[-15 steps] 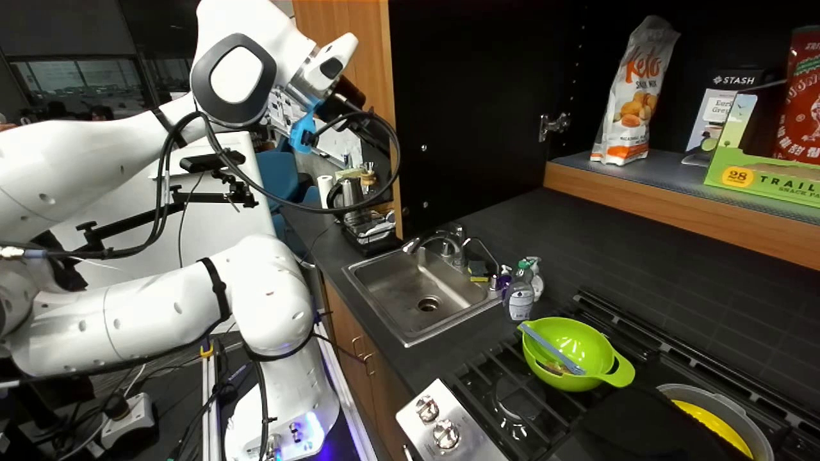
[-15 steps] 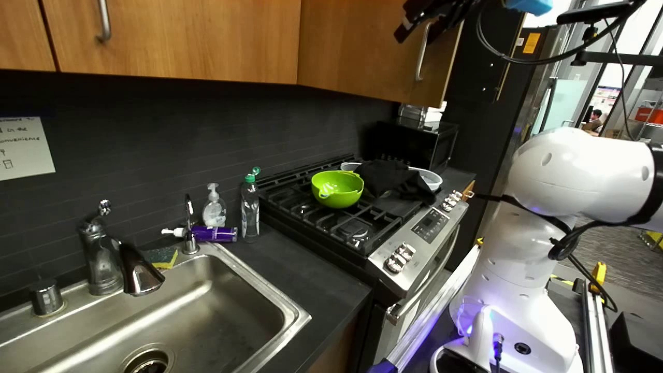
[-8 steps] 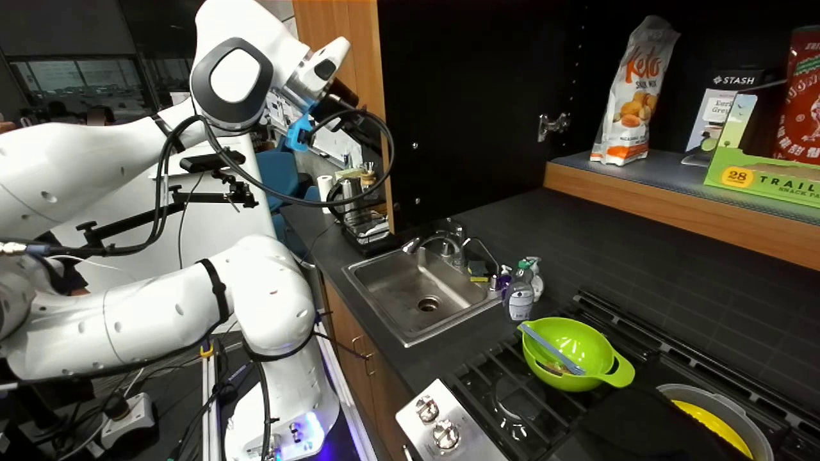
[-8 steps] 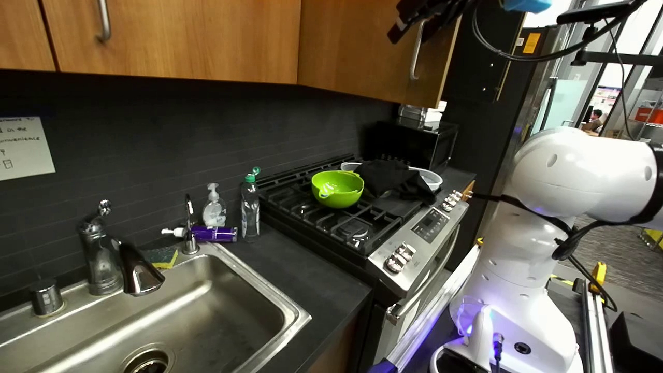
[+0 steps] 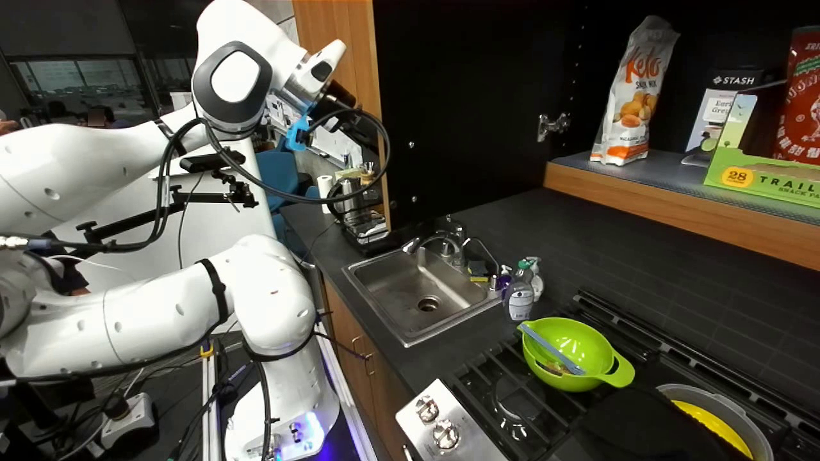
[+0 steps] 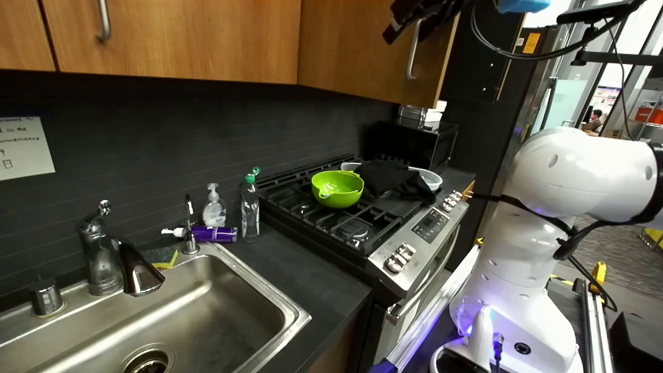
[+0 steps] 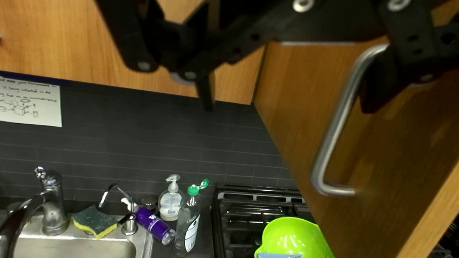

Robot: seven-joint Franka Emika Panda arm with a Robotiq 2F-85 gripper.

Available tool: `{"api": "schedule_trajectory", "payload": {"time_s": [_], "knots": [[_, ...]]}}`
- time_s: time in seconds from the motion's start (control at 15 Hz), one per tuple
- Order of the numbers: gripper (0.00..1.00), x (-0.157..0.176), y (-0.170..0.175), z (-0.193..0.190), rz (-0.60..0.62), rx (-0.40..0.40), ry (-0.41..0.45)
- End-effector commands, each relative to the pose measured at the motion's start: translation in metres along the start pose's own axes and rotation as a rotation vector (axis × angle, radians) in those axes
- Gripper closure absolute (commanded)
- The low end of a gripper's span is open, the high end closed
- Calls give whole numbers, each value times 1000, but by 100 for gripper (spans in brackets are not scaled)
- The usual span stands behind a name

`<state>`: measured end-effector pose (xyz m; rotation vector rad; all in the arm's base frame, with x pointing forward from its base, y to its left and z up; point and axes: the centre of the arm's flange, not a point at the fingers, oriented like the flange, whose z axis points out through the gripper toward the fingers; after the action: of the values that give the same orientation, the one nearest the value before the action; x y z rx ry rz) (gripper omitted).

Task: Open the left door of the top rightmost cabinet

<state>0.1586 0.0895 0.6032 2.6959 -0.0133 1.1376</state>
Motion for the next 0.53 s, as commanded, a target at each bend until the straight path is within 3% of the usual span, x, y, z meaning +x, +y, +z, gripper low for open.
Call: {"api": "schedule_trajectory", "payload": {"time_s": [0.0, 0.47], "knots": [[0, -23, -14, 26, -65, 47, 80], [0, -23, -24, 28, -77, 20, 85]]}}
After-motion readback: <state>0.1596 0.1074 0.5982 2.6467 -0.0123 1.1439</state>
